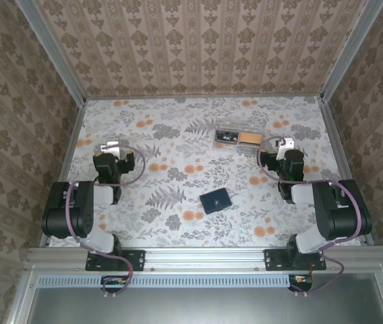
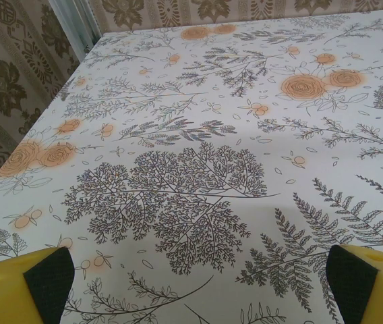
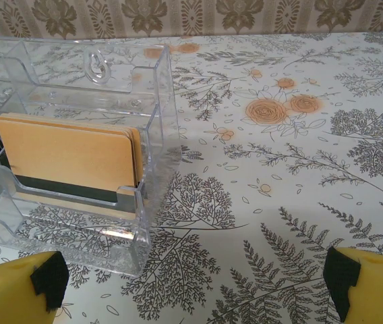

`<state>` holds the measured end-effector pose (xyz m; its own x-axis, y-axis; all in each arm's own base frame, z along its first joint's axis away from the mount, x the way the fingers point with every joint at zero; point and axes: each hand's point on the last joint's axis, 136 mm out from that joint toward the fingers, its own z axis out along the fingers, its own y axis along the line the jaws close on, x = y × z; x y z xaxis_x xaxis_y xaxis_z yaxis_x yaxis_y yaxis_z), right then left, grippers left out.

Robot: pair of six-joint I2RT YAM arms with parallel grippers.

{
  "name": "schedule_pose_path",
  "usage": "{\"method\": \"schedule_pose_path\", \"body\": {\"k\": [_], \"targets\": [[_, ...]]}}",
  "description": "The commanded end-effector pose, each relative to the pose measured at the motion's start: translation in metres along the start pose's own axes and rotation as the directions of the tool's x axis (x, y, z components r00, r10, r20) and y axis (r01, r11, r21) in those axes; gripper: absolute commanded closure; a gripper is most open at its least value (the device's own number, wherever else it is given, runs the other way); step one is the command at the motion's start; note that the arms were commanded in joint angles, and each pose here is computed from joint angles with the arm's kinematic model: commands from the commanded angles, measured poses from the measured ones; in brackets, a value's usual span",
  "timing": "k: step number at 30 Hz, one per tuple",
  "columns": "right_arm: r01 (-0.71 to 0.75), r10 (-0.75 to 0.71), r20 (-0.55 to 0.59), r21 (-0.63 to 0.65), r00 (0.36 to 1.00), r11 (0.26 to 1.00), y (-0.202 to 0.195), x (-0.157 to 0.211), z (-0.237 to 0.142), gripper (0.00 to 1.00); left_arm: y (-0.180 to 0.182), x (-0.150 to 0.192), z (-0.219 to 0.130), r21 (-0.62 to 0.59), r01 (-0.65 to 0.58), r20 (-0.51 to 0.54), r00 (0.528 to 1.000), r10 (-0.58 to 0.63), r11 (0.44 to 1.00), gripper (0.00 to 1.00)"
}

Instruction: Take the credit cards out of the card holder

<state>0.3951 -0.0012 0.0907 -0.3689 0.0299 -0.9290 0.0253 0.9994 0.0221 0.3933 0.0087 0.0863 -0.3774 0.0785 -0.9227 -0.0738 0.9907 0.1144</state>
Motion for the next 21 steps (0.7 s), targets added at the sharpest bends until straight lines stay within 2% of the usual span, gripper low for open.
{"method": "schedule_pose_path", "body": {"k": [1,21], "targets": [[0.003,-0.003,0.023,-0.007,1.000,1.000,0.0005,-0.0092,0.0024,0.00,0.0003,-0.0104,-0.0004,0.000,-0.008,0.035,0.999,0.008,1.000,0.00],[-0.001,0.001,0.021,-0.008,1.000,1.000,0.0001,-0.0088,0.0028,0.00,0.0004,-0.0097,0.0004,0.014,0.001,0.031,1.000,-0.001,1.000,0.00]]}}
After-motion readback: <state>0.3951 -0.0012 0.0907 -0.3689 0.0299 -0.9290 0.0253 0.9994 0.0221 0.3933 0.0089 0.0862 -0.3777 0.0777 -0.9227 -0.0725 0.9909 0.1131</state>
